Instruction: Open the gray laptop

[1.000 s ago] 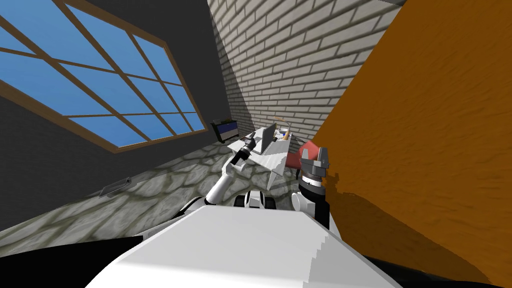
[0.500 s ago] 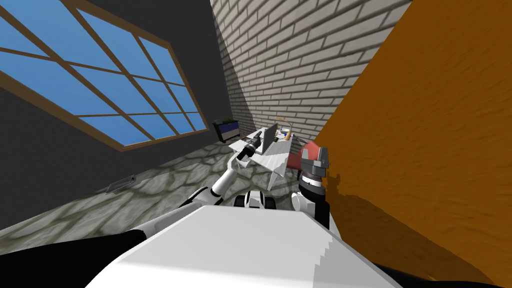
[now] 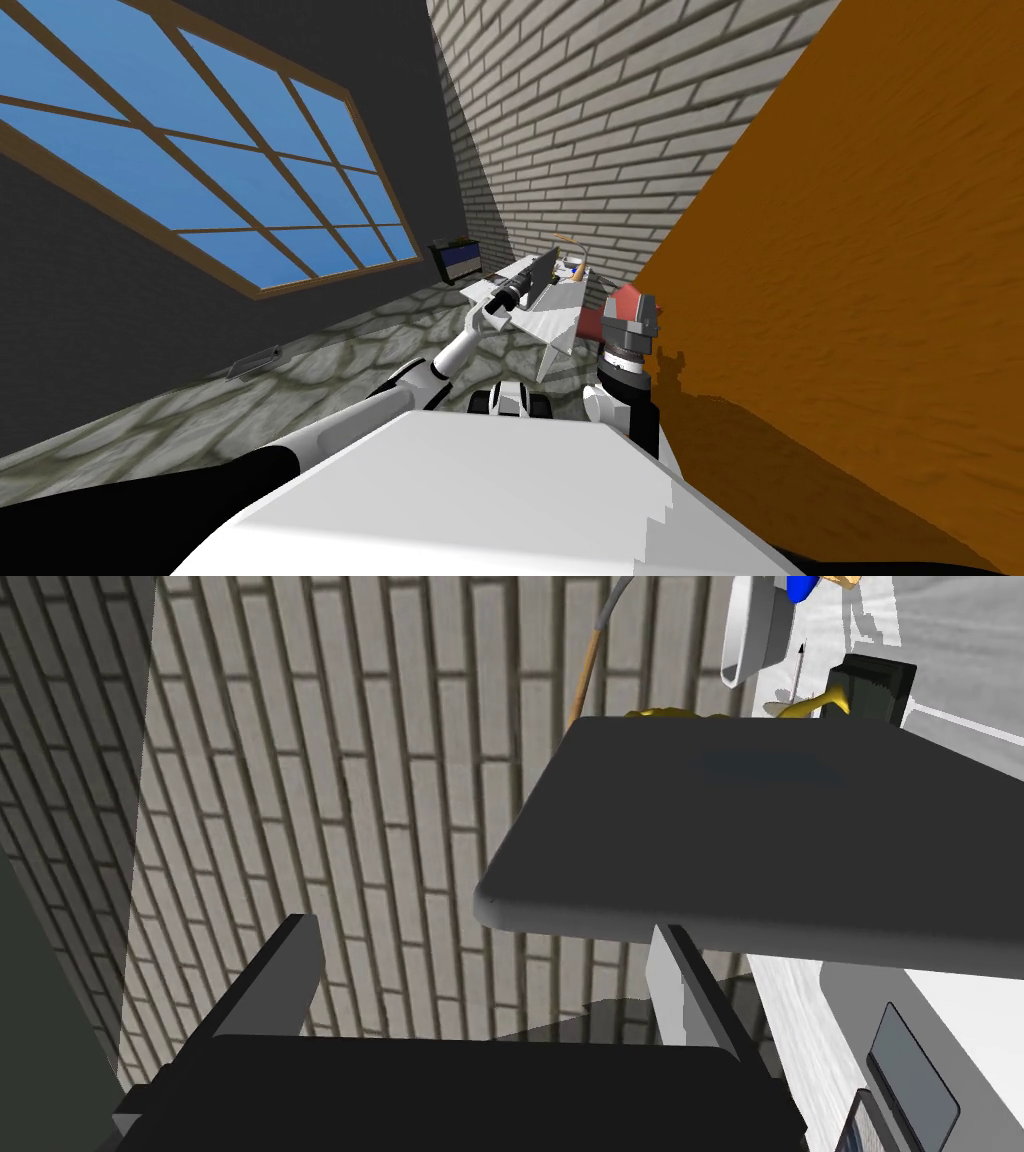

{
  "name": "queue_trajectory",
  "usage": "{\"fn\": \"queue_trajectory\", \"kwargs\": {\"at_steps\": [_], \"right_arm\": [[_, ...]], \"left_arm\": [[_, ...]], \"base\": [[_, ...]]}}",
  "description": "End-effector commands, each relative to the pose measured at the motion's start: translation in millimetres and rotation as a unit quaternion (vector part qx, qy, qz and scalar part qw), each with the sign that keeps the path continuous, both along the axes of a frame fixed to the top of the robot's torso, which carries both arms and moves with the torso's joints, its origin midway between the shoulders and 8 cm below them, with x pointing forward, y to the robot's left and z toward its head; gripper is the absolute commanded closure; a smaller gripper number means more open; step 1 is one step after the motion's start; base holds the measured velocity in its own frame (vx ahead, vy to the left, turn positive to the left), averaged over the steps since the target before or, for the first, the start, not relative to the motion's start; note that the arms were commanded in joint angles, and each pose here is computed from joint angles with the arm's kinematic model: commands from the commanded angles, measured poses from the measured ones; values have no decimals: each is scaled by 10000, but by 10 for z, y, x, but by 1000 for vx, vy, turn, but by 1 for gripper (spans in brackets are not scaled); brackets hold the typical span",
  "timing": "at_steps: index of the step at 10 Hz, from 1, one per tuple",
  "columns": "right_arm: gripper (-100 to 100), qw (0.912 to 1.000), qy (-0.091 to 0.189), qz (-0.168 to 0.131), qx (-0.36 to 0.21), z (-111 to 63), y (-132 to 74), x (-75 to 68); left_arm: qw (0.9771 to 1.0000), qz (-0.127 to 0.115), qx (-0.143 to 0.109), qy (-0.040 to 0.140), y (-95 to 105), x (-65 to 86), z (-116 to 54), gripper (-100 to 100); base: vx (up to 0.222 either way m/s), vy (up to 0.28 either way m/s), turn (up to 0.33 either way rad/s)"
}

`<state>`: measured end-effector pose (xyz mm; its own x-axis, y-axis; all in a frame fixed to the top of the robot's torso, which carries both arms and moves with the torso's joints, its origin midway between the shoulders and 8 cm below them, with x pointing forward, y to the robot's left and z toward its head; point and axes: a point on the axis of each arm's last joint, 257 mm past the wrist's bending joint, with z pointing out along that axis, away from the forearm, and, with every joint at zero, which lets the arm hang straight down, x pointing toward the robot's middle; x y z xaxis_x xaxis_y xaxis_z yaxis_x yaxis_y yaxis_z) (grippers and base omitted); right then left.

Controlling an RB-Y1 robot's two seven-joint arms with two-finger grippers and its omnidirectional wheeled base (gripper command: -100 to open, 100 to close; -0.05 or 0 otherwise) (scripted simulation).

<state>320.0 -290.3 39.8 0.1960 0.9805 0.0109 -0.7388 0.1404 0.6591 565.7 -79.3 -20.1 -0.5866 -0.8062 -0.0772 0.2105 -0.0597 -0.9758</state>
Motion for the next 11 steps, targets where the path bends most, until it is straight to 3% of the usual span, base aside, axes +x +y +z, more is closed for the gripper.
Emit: {"fn": "queue_trajectory", "kwargs": {"at_steps": [1,2,3,4,5,6,7,8,9,10,11], "right_arm": [[0,10000,0,0,0,0,0,0],[0,10000,0,0,0,0,0,0],[0,10000,0,0,0,0,0,0],[0,10000,0,0,0,0,0,0],[0,10000,0,0,0,0,0,0],[0,10000,0,0,0,0,0,0],[0,10000,0,0,0,0,0,0],[0,10000,0,0,0,0,0,0],[0,10000,0,0,0,0,0,0],[0,10000,0,0,0,0,0,0],[0,10000,0,0,0,0,0,0]], "left_arm": [[9992,-83,357,128,-229,83,-69,-100],[9993,-111,358,40,-265,81,31,-100],[9980,-127,603,158,-368,133,-87,-100],[9980,-148,604,87,-397,130,-7,-100],[9961,-145,846,207,-477,181,-134,-100],[9961,-165,852,126,-510,181,-42,-100],[9939,-162,1075,213,-583,216,-137,-100],[9937,-163,1098,156,-605,233,-73,-100],[9908,-141,1326,232,-661,278,-160,-100],[9908,-146,1337,176,-683,285,-97,-100],[9873,-107,1565,233,-727,337,-164,-100]], "base": [[6,7,37],[5,5,27],[5,6,56],[5,4,29],[5,7,46],[4,5,23],[4,7,46],[4,4,26],[6,6,57],[5,4,17],[5,5,33]]}}
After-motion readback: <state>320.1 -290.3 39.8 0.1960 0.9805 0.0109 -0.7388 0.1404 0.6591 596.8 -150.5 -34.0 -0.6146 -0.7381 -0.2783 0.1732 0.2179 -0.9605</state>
